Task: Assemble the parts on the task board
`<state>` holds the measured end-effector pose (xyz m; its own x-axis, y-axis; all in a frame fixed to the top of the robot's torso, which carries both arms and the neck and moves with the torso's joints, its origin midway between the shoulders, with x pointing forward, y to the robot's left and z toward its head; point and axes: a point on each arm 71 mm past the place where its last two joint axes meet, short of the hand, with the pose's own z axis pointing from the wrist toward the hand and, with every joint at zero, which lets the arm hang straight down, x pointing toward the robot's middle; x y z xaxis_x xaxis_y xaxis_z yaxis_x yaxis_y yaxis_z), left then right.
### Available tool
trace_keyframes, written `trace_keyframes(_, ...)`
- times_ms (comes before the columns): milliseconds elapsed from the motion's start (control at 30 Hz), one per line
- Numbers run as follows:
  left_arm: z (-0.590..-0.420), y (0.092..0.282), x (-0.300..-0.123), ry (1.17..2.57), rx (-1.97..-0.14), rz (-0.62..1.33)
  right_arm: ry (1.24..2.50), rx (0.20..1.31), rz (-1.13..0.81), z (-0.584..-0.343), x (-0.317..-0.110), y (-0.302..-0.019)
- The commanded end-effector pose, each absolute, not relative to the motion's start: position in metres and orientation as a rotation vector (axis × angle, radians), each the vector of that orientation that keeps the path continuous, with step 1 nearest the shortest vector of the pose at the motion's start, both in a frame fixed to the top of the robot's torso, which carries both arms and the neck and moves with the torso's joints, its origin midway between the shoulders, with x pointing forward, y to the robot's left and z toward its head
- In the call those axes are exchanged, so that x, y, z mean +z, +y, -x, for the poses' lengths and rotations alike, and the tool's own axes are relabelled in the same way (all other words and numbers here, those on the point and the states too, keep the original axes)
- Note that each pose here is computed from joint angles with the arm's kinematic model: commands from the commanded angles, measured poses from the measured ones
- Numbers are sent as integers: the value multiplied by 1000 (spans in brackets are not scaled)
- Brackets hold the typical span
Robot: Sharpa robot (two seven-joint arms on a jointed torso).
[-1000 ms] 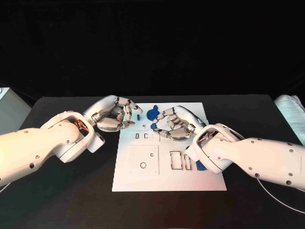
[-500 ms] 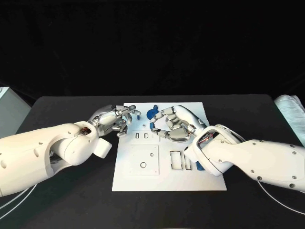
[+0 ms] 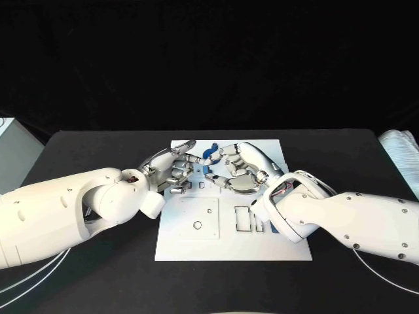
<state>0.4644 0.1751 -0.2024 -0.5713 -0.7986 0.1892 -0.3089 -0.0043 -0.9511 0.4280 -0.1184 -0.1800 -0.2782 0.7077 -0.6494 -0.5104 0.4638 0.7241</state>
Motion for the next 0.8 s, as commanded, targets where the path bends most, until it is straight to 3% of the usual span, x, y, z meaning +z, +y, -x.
trace_keyframes(33,-460,167,-203,1933,-1662,1165,1392,1202,-151,-426,-177,-116)
trace_keyframes(800,-457,158,-205,2029,-1708,1123,1377,1204,-145,-425,-176,-117)
